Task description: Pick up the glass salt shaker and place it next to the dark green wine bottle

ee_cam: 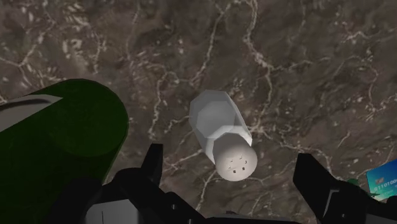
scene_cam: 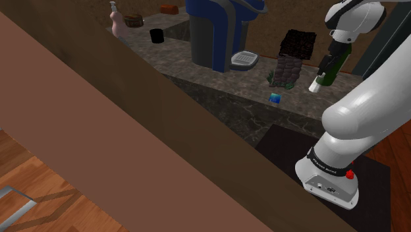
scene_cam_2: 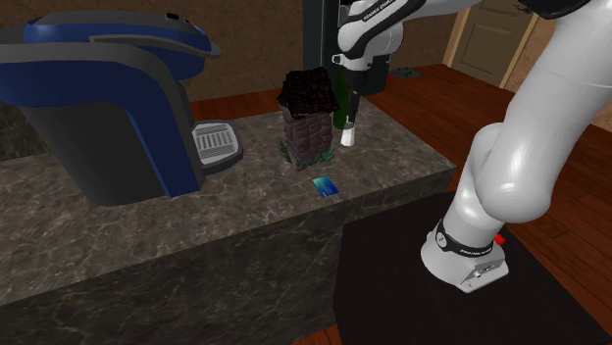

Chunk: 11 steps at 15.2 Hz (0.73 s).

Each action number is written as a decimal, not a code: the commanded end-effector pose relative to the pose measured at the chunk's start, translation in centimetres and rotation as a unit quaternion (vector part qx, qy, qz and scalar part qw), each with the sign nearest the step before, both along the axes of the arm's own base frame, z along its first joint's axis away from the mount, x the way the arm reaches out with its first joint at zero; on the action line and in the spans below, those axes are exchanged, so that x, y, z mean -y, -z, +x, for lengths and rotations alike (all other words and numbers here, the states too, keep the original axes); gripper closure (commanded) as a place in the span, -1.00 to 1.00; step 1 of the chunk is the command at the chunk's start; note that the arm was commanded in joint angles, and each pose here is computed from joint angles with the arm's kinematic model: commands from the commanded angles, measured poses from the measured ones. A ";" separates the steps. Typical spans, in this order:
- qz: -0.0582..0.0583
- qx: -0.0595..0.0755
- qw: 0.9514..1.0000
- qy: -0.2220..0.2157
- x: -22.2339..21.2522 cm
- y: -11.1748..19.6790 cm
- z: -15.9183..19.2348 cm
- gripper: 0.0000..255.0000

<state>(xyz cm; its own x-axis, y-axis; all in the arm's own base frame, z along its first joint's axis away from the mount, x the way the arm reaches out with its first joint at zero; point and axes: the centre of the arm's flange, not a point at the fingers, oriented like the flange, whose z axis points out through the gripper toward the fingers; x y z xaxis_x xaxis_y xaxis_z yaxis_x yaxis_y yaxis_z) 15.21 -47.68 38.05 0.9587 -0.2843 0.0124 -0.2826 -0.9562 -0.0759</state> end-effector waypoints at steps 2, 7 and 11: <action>0.000 0.000 1.000 0.000 0.3 -3.4 -0.2 -1.00; 0.000 0.000 1.000 0.000 0.4 -4.4 -0.2 -1.00; 0.000 0.000 1.000 0.000 0.4 -4.4 -0.2 -1.00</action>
<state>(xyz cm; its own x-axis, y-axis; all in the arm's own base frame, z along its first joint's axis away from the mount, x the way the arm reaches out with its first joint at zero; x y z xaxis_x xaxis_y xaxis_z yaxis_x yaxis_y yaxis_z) 15.03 -48.07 42.42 0.9586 -0.2844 0.0120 -0.2827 -0.9562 -0.0761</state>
